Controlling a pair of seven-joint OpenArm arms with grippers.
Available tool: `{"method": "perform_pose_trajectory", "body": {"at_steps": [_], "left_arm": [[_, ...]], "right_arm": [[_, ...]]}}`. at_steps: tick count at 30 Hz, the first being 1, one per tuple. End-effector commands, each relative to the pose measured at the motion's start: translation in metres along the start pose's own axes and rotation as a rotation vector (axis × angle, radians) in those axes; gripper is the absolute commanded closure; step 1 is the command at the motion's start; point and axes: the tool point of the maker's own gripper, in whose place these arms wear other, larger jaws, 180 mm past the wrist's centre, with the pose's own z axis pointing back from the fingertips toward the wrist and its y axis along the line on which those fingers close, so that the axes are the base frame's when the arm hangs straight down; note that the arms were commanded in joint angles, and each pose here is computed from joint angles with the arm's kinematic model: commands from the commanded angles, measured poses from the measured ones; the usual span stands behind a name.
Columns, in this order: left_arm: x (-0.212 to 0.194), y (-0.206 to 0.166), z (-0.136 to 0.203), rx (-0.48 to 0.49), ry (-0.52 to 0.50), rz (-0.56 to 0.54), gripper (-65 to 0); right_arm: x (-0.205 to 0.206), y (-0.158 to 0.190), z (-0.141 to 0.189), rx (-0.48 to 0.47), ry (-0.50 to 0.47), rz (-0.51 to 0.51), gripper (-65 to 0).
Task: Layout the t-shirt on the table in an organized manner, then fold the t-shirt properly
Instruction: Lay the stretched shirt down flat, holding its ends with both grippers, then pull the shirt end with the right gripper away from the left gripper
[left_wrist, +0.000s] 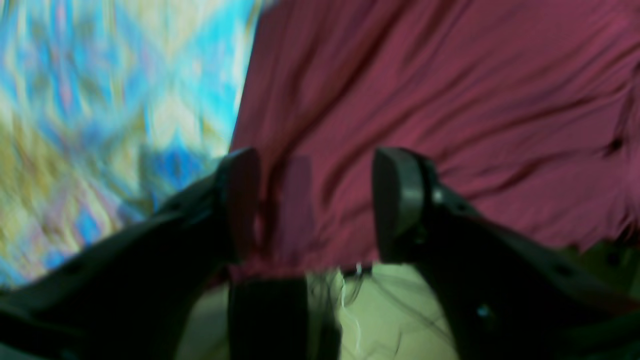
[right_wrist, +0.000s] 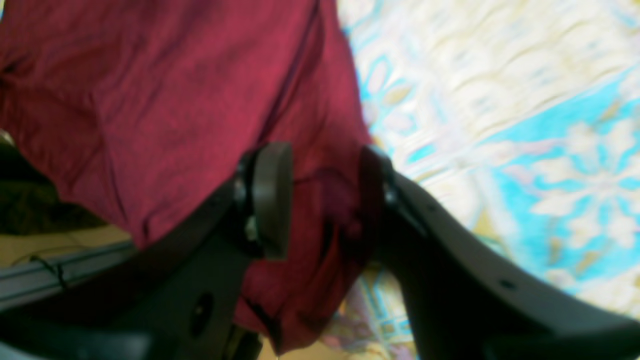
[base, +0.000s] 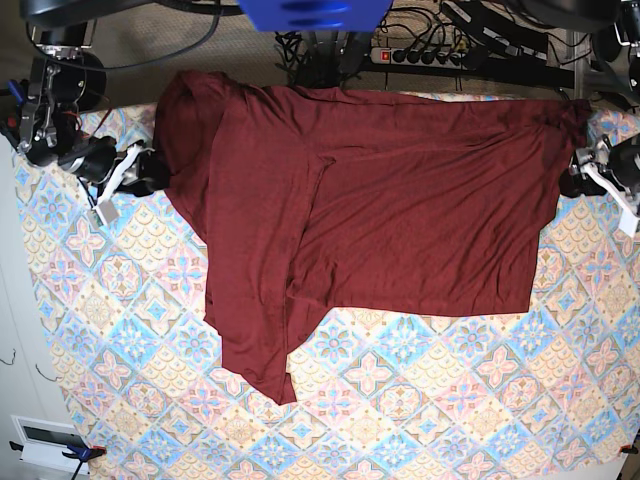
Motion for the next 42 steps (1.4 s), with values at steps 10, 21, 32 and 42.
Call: {"method": "perform_pose_trajectory", "body": {"at_steps": [10, 21, 32, 42], "left_arm": [[0.017, -0.021, -0.009, -0.075, -0.092, 0.054, -37.3], [0.017, -0.022, -0.01, -0.077, -0.093, 0.056, -37.3], [0.017, -0.022, -0.01, -0.078, -0.093, 0.054, -37.3], [0.016, -0.022, -0.01, -0.079, -0.093, 0.057, -37.3]], "right_arm": [[0.0, -0.001, -0.02, -0.061, 0.04, 0.077, -21.8], [-0.019, -0.017, -0.028, -0.159, 0.119, 0.101, -12.7], [0.017, -0.067, -0.017, -0.242, -0.056, -0.01, -0.6], [0.058, -0.107, -0.015, -0.274, -0.133, -0.098, -0.7]]}}
